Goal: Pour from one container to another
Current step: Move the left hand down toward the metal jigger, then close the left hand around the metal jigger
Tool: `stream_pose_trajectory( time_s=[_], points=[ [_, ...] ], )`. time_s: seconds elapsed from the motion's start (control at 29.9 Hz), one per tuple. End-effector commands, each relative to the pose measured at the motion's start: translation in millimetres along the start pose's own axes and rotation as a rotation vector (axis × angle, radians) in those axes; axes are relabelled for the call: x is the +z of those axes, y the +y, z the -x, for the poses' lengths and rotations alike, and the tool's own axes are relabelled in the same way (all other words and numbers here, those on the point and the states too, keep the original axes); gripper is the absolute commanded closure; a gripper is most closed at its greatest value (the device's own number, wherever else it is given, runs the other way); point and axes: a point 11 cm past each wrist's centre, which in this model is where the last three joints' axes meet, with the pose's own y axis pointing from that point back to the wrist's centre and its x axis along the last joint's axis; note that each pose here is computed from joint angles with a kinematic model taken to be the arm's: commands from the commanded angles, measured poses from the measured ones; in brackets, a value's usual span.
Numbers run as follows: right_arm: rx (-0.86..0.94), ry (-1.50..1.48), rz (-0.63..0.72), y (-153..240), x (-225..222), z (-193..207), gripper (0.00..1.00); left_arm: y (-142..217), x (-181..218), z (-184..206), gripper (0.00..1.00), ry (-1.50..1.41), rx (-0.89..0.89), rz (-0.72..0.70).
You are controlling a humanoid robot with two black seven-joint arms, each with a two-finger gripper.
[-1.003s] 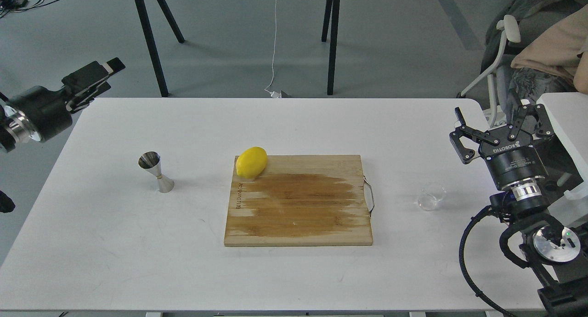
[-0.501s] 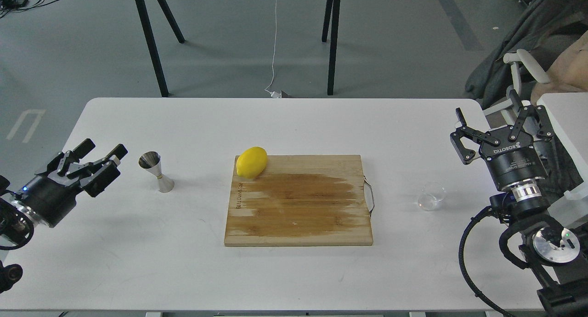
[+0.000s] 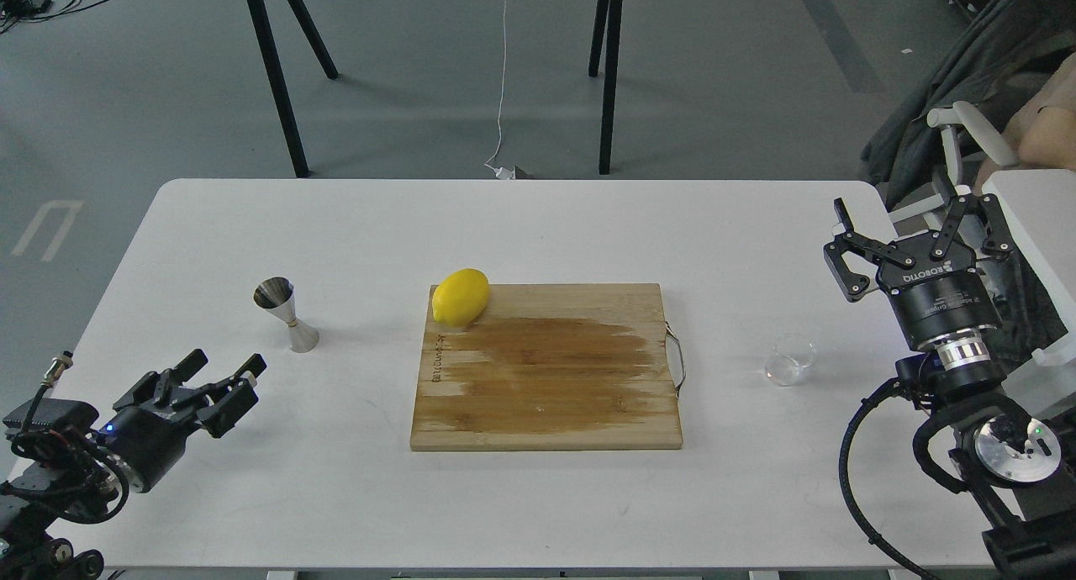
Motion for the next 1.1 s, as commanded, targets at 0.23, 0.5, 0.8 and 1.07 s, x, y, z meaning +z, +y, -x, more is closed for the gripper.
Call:
stream_pose_trajectory(
  time_s=[0.23,0.5,0.8,1.07],
  points=[
    [0.000,0.000,0.000,0,0,0,0.01,-36,7,5,0.02,-0.012,0.004,-0.001],
    [0.000,0.000,0.000,0,0,0,0.01,-59,21,3,0.02,-0.006,0.023,0.019],
    [0.001,-0.001,0.001,1,0,0,0.01,-83,28,6,0.04,-0.002,0.031,0.000],
    [-0.001,0.000,-0.004,0,-1,0,0.01,-97,30,13,0.13,0.004,0.026,-0.042]
  ],
)
